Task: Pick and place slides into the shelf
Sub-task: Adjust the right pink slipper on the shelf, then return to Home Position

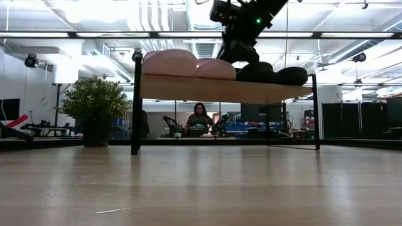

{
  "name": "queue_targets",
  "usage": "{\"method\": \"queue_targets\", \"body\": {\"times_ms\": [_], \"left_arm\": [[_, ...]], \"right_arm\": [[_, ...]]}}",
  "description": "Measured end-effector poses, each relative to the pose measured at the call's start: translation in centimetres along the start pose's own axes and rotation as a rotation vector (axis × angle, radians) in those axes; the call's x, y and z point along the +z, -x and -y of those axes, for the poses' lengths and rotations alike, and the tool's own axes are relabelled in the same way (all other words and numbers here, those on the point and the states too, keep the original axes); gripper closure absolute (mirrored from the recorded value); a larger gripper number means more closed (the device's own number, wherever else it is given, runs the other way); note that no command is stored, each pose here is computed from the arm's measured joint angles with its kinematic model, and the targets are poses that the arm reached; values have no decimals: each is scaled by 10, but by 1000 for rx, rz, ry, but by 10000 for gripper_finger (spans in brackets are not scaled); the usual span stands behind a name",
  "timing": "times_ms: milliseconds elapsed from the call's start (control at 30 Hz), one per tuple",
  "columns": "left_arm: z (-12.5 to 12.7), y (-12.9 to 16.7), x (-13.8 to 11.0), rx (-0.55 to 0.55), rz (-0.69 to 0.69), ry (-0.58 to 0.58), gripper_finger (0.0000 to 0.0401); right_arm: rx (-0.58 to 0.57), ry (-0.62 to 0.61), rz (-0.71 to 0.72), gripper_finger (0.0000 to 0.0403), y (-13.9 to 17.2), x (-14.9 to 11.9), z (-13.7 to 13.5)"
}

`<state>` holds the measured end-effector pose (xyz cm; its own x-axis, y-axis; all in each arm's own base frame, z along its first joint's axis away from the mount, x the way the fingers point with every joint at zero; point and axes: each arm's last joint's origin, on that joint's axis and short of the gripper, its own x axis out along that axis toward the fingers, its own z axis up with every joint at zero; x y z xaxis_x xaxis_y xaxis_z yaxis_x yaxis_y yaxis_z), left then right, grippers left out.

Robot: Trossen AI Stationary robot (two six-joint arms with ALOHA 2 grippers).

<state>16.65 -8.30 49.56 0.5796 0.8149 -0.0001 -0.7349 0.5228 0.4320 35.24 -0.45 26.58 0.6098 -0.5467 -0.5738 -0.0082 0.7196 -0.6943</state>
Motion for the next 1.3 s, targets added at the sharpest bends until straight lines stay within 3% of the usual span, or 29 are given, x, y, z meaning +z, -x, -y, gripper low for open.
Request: {"method": "queue_targets", "body": {"times_ms": [167,367,600,900,1067,1300], "left_arm": [[0,0,0,0,0,0,247],[0,0,0,0,0,1,247],[0,0,0,0,0,1,247],[0,0,0,0,0,7,247],[1,0,0,0,0,9,247],[0,0,0,-1,1,42,247]], "right_arm": [[33,-43,20,314,7,3,6],[30,-137,50,189,18,10,18],[84,-207,-56,79,25,3,20],[270,-523,76,59,52,27,37],[465,-742,310,70,84,52,68],[573,-867,680,76,117,72,96]]}}
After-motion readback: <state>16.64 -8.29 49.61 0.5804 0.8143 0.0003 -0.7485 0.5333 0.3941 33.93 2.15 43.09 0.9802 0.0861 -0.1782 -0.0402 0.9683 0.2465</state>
